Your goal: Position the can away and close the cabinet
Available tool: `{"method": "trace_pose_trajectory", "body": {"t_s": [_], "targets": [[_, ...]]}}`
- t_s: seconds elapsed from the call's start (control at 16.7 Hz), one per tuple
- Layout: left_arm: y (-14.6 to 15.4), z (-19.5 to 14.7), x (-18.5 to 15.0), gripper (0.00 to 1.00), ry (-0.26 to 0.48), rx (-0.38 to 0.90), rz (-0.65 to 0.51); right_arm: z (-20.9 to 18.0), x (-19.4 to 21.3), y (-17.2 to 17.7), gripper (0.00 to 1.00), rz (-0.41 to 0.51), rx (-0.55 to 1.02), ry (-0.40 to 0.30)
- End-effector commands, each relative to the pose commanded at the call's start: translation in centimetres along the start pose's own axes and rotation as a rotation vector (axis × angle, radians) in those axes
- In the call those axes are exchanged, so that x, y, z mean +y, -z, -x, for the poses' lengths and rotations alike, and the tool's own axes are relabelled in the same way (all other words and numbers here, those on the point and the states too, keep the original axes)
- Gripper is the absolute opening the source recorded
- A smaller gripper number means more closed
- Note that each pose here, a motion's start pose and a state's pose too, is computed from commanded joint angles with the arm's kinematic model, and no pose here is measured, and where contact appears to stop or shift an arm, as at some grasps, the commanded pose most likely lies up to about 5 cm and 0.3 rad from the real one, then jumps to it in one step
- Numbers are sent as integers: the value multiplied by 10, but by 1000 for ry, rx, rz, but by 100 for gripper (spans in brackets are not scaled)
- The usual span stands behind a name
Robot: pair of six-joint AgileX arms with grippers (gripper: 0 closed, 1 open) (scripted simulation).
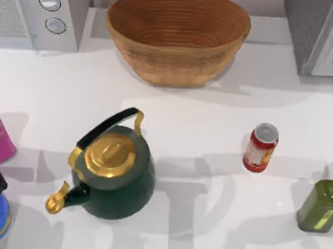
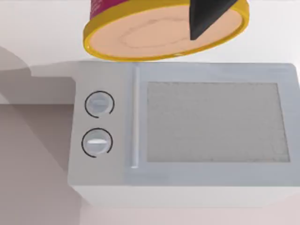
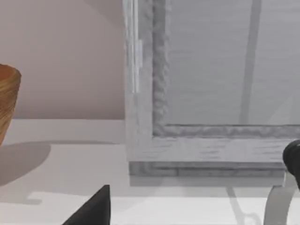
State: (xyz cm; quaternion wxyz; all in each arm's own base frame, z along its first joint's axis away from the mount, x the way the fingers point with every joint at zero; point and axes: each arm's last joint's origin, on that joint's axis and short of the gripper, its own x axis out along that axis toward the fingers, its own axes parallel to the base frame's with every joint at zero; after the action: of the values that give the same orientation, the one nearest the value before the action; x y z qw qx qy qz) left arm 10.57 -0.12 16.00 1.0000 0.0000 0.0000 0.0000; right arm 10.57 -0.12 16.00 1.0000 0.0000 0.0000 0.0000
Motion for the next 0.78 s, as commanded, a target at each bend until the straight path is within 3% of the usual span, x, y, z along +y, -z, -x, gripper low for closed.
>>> {"method": "trace_pose_trajectory", "body": {"t_s": [0.3, 0.54, 0.78], "targets": [[0, 0, 0, 100, 0, 0, 0, -1, 6, -16, 100, -53, 6, -28], [0, 0, 0, 100, 0, 0, 0, -9, 29, -62, 100, -192, 54, -137], [0, 0, 0, 100, 0, 0, 0, -43, 77, -96, 100, -278, 234, -222]]}}
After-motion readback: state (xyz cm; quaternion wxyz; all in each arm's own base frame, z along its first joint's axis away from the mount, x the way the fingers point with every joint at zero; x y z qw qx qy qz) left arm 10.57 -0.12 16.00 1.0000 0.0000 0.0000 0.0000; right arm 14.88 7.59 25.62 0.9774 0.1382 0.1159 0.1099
